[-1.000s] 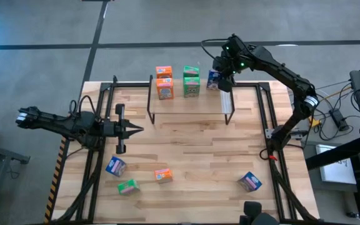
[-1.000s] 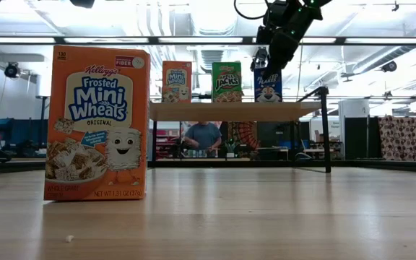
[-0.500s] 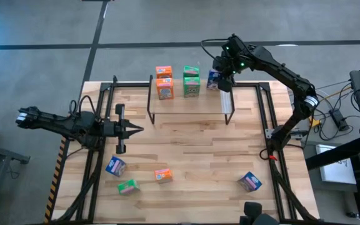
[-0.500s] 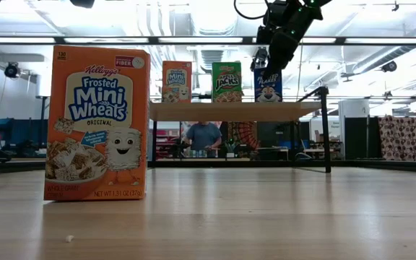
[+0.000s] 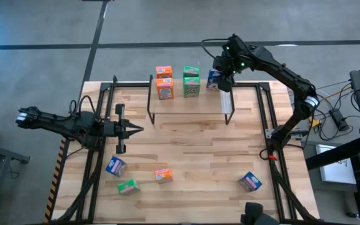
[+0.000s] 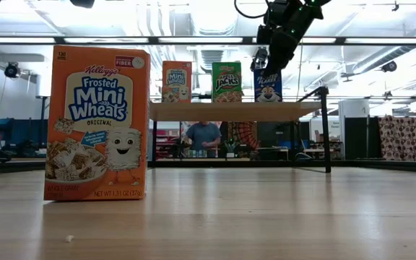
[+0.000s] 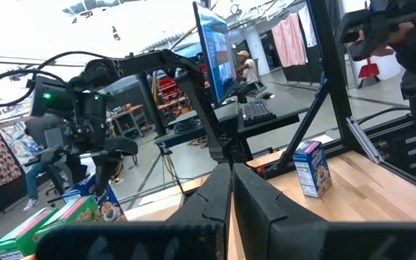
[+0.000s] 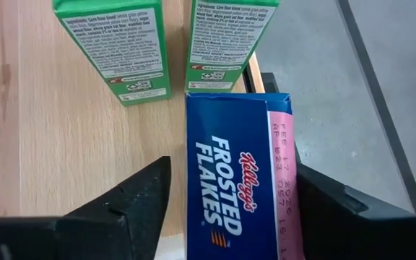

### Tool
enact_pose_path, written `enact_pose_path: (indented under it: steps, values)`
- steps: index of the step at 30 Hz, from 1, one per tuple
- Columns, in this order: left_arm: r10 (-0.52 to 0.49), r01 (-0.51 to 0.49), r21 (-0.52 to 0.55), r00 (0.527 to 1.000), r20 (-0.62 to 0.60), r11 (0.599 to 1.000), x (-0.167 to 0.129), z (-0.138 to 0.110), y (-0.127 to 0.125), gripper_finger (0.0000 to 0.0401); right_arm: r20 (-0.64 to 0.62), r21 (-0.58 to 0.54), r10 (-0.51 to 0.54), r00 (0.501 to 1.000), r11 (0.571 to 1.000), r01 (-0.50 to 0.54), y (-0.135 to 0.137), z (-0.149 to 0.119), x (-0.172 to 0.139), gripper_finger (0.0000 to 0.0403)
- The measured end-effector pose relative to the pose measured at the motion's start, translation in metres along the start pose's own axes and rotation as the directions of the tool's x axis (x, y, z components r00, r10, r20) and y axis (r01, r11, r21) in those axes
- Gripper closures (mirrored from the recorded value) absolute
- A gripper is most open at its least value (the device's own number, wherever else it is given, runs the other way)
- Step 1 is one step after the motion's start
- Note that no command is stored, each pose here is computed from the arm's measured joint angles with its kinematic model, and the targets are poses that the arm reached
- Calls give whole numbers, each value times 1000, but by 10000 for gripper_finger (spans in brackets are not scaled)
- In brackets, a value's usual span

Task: Stack cereal on shelf
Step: Put the top right blue cereal box on the shelf

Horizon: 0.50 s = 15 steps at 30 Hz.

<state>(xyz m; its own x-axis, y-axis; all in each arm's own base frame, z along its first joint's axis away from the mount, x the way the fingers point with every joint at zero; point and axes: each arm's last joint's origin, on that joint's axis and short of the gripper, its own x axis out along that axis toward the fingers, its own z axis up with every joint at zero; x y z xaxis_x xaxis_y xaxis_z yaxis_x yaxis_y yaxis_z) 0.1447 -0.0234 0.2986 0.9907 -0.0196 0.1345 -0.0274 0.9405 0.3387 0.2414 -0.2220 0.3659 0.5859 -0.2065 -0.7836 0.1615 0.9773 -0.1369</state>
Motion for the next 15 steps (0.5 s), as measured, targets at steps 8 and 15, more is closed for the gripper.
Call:
enact_pose_path:
  steps: [8, 15]
  values:
    - [1, -1, 0, 1000, 2, 1000, 0, 0, 0, 401, 66, 35, -38, 997, 999, 36, 4, 8, -27, 142]
    - [1, -1, -9, 1000, 2, 1000, 0, 0, 0, 401, 194, 93, -32, 981, 996, 14, 25, 28, -60, 163]
